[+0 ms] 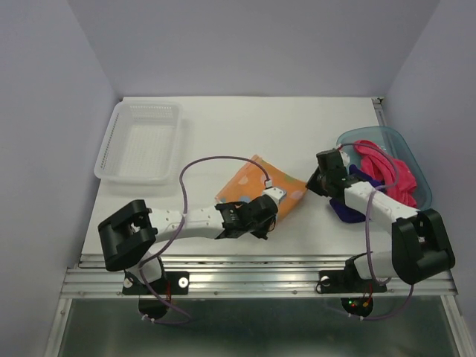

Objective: Fold and stack the towels
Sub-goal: Fold the towel

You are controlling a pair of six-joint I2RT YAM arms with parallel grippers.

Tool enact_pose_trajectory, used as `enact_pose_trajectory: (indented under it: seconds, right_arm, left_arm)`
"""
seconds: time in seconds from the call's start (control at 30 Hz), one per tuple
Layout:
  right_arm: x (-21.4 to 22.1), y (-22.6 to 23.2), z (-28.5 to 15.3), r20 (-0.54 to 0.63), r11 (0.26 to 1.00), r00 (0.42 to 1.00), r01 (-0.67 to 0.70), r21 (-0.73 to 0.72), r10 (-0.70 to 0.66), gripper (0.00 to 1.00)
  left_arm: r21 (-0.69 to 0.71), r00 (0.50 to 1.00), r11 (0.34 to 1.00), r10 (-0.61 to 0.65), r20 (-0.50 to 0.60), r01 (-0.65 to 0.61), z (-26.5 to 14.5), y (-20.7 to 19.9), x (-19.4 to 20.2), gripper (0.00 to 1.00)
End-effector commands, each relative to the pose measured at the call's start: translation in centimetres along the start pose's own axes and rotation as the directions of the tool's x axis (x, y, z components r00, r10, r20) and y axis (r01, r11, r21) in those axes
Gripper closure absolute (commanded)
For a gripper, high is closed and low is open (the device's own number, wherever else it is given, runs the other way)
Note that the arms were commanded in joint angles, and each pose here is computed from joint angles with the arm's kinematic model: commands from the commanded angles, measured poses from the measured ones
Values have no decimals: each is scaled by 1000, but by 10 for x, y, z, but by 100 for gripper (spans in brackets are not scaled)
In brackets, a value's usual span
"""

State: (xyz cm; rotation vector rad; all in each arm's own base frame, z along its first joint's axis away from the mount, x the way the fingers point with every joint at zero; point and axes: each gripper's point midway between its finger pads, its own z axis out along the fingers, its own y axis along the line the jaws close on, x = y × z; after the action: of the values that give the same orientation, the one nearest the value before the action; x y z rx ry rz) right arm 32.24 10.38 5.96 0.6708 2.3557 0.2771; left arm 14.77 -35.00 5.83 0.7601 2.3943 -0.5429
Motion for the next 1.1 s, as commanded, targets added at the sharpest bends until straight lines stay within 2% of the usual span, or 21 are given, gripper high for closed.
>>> enact_pose_trajectory:
  seconds: [0.0, 0.33, 0.5, 0.63, 0.87, 1.07]
  right_arm:
    - [-46, 8, -28, 123, 999, 991, 44, 16, -45, 99]
    - [-65, 41, -34, 104, 992, 988, 116, -51, -111, 99]
    - [-68, 62, -30, 96, 984, 984, 156, -88, -148, 99]
    - [-69, 75, -27, 95, 980, 981, 176, -95, -167, 99]
    - [-80, 106, -28, 132, 969, 972, 210, -132, -193, 99]
    - [-75, 130, -20, 126, 957, 964, 251, -146, -233, 99]
  left_arm:
    - [125, 999, 992, -25, 46, 19, -29, -30, -25, 100]
    - [187, 995, 982, -53, 88, 36, -49, -36, -38, 100]
    - [160, 987, 981, -127, 95, 111, -46, -12, -39, 100]
    - [225, 986, 965, -153, 71, 133, -47, -10, -36, 100]
    - [208, 970, 956, -229, 79, 208, -46, 31, -37, 100]
    - [186, 963, 954, -253, 92, 233, -47, 47, -36, 100]
